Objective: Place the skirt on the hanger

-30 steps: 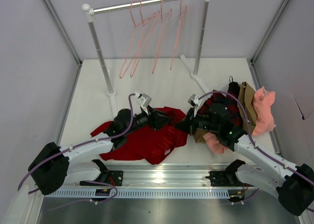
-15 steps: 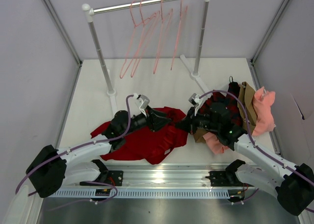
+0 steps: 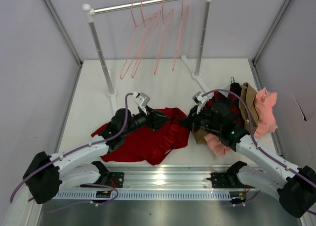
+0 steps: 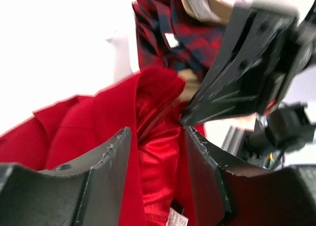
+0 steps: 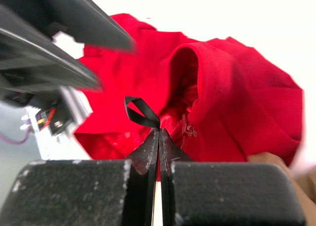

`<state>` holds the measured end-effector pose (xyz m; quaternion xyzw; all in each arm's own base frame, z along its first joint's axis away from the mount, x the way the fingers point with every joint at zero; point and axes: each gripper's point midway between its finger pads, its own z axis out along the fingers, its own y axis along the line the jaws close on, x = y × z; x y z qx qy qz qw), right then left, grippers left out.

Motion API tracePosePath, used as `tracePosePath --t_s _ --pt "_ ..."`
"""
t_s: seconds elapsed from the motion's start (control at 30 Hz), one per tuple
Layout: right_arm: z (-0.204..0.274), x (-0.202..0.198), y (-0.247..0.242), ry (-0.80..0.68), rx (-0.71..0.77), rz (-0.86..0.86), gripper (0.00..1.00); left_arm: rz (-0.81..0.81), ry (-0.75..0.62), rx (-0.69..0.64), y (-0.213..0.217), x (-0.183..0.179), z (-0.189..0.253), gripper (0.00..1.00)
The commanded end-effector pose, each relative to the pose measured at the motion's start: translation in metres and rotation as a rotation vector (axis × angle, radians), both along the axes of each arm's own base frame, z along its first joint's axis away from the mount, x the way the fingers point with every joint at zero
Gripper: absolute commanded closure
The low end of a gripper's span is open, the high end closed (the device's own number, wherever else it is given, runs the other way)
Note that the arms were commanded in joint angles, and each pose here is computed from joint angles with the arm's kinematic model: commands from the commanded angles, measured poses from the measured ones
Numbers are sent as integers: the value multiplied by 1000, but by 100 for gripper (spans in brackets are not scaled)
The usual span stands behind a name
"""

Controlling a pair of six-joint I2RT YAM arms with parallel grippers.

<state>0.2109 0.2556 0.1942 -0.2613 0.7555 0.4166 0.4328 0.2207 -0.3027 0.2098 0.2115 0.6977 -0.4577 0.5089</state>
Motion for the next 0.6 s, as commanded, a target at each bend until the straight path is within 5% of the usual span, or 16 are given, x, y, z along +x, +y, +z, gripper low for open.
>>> tracePosePath --t_s 0.0,0.2,0.57 --pt "25 25 -14 -73 7 -155 100 101 -90 -17 14 12 67 45" --pt "23 27 -22 -105 27 -210 100 152 -203 -92 27 12 177 44" --pt "24 41 -31 -95 80 -347 100 224 -220 16 -39 89 267 44"
